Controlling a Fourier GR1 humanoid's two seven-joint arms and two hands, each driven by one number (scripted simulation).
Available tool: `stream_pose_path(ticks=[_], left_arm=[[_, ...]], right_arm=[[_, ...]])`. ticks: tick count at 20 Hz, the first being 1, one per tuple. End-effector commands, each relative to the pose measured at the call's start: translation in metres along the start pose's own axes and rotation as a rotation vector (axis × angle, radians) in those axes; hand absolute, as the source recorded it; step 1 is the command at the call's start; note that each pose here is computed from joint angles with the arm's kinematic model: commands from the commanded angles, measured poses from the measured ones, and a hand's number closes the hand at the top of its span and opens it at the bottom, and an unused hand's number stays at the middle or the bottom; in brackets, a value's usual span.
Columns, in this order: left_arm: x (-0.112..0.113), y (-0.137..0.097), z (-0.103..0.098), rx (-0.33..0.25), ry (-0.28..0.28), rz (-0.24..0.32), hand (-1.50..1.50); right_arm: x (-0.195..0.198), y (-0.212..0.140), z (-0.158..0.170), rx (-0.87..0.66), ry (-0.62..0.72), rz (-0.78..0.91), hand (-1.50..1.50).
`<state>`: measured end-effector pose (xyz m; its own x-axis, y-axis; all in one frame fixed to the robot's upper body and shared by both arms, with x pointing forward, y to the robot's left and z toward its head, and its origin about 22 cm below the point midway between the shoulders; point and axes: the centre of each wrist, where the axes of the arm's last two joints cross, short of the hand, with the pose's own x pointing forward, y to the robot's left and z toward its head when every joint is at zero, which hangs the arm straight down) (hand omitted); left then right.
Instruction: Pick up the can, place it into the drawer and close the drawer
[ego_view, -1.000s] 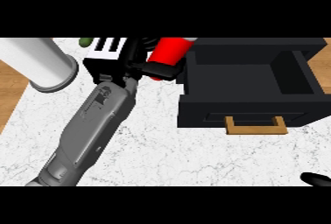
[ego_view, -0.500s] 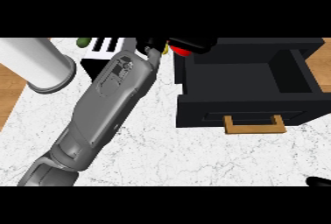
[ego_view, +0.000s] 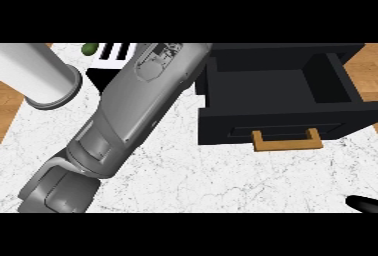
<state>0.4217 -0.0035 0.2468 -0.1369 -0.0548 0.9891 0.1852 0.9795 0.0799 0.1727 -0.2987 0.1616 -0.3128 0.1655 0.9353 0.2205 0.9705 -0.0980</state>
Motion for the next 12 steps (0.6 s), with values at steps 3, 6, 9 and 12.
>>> stream_pose_path(ticks=[3, 6, 9, 12], left_arm=[[-0.006, -0.005, -0.009, 0.000, 0.027, -0.028, 1.50], [0.012, -0.014, -0.011, 0.040, 0.044, -0.058, 1.50], [0.015, -0.014, -0.015, 0.047, 0.019, -0.073, 1.50], [0.016, -0.020, -0.012, 0.116, 0.008, -0.082, 1.50]], right_arm=[[0.003, -0.008, -0.006, 0.021, -0.022, -0.023, -1.50], [-0.001, 0.001, 0.001, 0.016, -0.004, 0.003, -1.50], [0.014, 0.001, -0.007, 0.032, -0.012, 0.013, -1.50], [0.000, 0.013, -0.010, 0.051, -0.009, 0.006, -1.50]])
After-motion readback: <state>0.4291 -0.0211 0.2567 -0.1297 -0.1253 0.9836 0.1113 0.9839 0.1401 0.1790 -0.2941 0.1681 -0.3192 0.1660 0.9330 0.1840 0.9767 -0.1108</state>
